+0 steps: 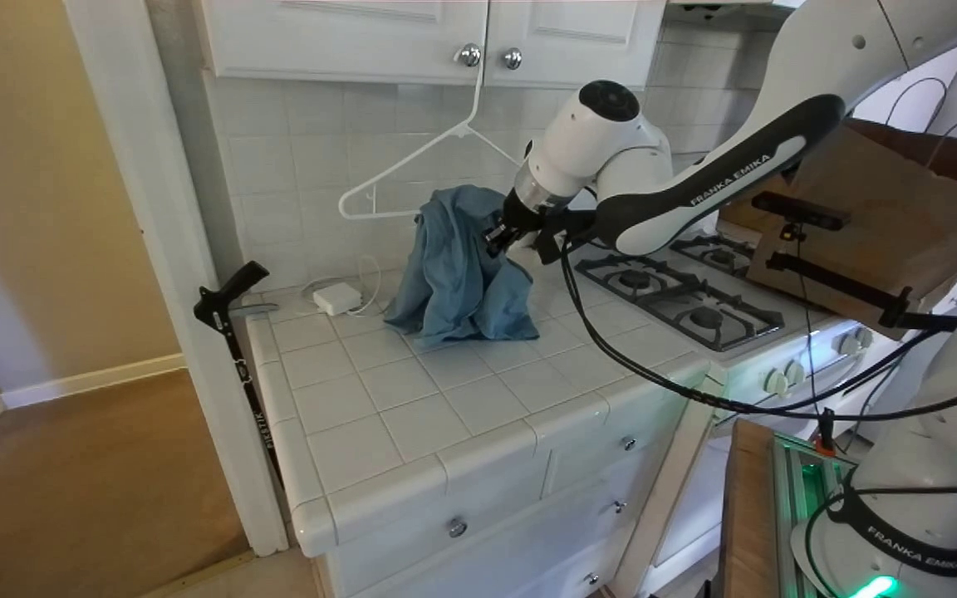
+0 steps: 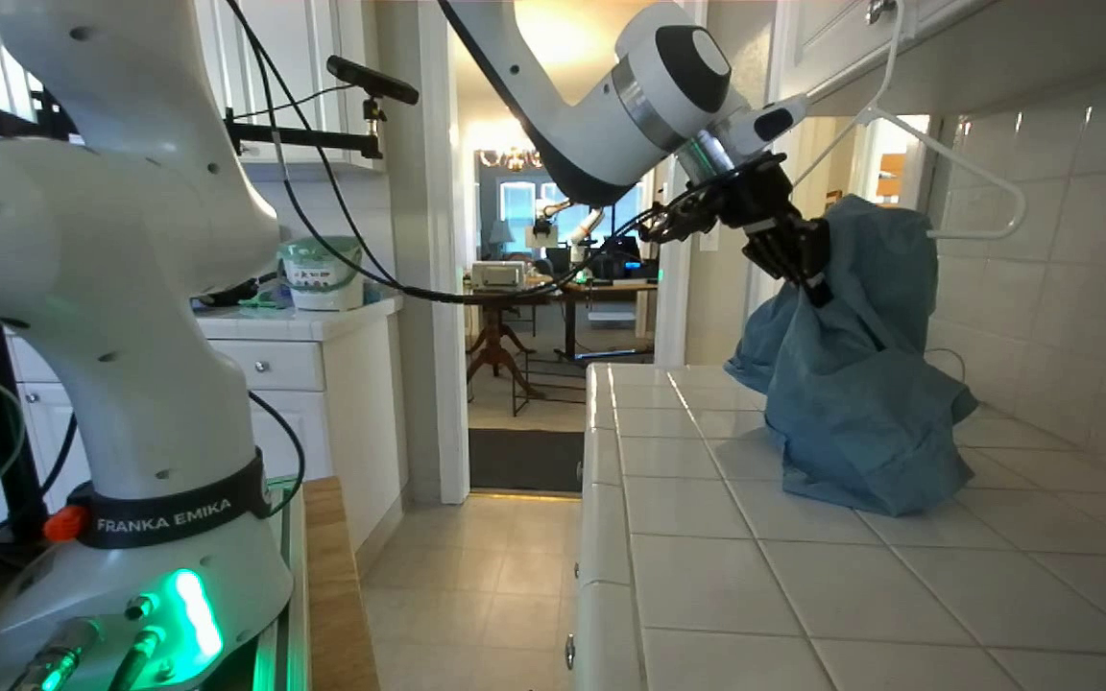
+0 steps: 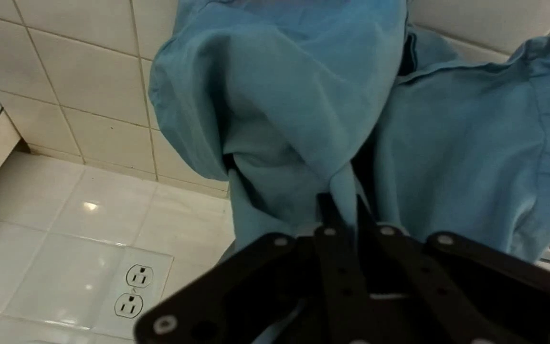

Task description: Move the blue object to the counter

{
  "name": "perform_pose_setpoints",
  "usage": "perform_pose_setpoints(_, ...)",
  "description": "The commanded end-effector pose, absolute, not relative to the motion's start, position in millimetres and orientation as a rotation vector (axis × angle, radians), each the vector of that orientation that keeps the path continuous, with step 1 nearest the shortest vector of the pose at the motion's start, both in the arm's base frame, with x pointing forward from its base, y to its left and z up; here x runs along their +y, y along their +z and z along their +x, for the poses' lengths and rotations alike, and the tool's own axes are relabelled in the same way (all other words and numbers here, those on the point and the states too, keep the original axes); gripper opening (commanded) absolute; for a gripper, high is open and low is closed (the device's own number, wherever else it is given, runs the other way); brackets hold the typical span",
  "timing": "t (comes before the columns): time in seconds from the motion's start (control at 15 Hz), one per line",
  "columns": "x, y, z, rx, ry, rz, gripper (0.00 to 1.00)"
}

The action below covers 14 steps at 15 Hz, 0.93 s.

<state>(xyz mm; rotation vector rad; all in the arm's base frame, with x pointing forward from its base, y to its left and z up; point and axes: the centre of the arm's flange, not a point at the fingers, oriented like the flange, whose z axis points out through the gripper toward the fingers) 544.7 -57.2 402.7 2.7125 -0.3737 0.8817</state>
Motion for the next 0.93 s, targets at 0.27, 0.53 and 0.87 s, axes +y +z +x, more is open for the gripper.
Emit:
perform_pose_setpoints(0.27,-33.5,411.1,520.1,-0.426,0.662,2.695,0.01)
perform_pose_setpoints(0.53,-16.9,398.6,494.9,-0.396,0.503,2.720,0.01)
perform_pose_setpoints(0.87,-4.1,365.1,468.6,-0.318,0.353,2.728,0.01)
